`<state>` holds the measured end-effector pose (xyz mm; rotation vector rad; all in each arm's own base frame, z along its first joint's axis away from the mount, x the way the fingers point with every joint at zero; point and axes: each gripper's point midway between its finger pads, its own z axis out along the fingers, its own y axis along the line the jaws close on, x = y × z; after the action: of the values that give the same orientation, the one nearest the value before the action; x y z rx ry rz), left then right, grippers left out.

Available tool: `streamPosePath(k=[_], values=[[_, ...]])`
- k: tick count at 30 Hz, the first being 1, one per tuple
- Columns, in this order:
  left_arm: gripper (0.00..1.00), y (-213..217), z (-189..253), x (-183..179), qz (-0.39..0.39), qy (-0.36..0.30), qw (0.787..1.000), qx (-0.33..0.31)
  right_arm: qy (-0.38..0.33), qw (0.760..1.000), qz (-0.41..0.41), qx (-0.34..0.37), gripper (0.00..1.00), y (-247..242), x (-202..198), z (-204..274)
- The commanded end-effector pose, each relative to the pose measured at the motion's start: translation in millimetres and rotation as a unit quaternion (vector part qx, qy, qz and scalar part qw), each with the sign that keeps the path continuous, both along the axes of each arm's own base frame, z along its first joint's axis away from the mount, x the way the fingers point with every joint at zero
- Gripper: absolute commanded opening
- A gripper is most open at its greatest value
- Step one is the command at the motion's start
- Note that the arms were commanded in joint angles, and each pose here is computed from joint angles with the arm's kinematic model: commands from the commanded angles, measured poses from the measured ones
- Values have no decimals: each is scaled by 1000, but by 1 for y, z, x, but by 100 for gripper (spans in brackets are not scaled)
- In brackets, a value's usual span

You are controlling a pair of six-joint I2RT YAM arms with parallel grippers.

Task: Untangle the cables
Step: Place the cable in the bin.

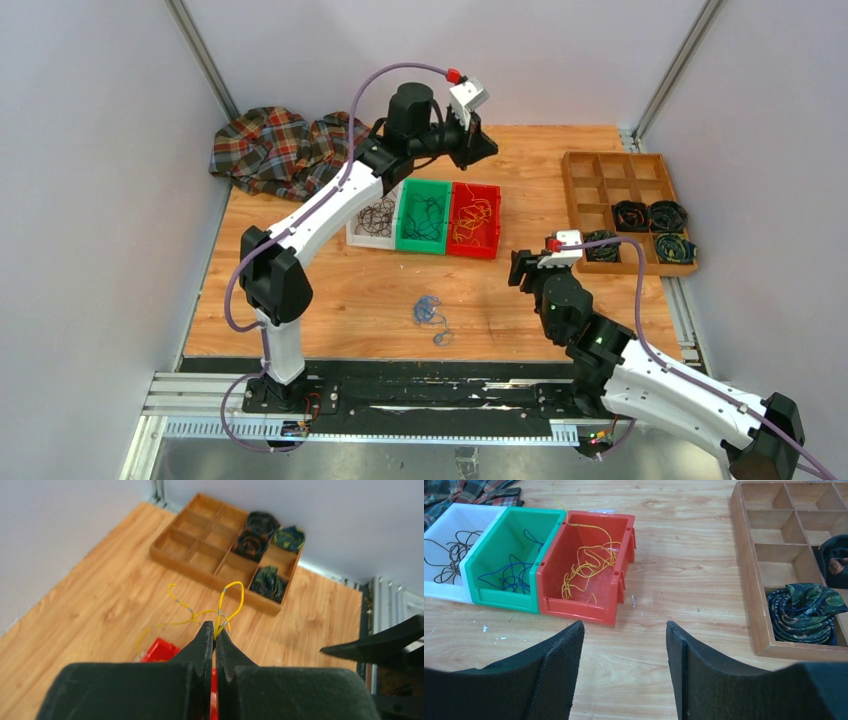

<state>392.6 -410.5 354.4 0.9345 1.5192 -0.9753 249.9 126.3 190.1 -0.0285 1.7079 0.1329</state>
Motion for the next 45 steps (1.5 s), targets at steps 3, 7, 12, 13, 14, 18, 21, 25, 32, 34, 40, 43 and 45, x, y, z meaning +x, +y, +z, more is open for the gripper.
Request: streamPosePath(k=[3,7,12,13,14,18,21,25,32,34,40,43,45], values=[[1,11,-52,9,33,10,997,74,-6,1000,-27,4,61,-17,0,1],[0,15,-96,10,46,40,991,122,-5,1000,-29,8,61,-18,0,2],[0,8,-135,2,31,91,983,157,0,999,-37,15,61,-19,2,-1],[0,4,-138,-2,24,102,983,151,2,999,-38,15,61,-19,2,-2],[0,-2,-139,-8,14,110,983,144,4,999,-39,15,61,-19,3,-3],[0,-30,-129,-39,-42,130,984,111,6,999,-42,18,61,-20,4,-3],[0,-48,-121,-57,-74,149,982,89,8,999,-46,20,61,-23,4,-3],[1,-48,-131,-49,-47,155,982,95,9,998,-53,26,61,-28,2,-4],[0,-17,-162,-1,64,129,983,118,13,998,-54,27,61,-31,0,-7],[0,-11,-166,11,87,111,982,129,16,998,-54,27,60,-30,1,-8],[1,14,-209,39,148,97,952,250,22,998,-57,28,58,-28,4,-9],[1,16,-219,43,149,83,950,262,24,998,-56,28,58,-26,5,-9],[0,12,-227,42,145,82,949,267,25,998,-57,26,58,-26,5,-9]])
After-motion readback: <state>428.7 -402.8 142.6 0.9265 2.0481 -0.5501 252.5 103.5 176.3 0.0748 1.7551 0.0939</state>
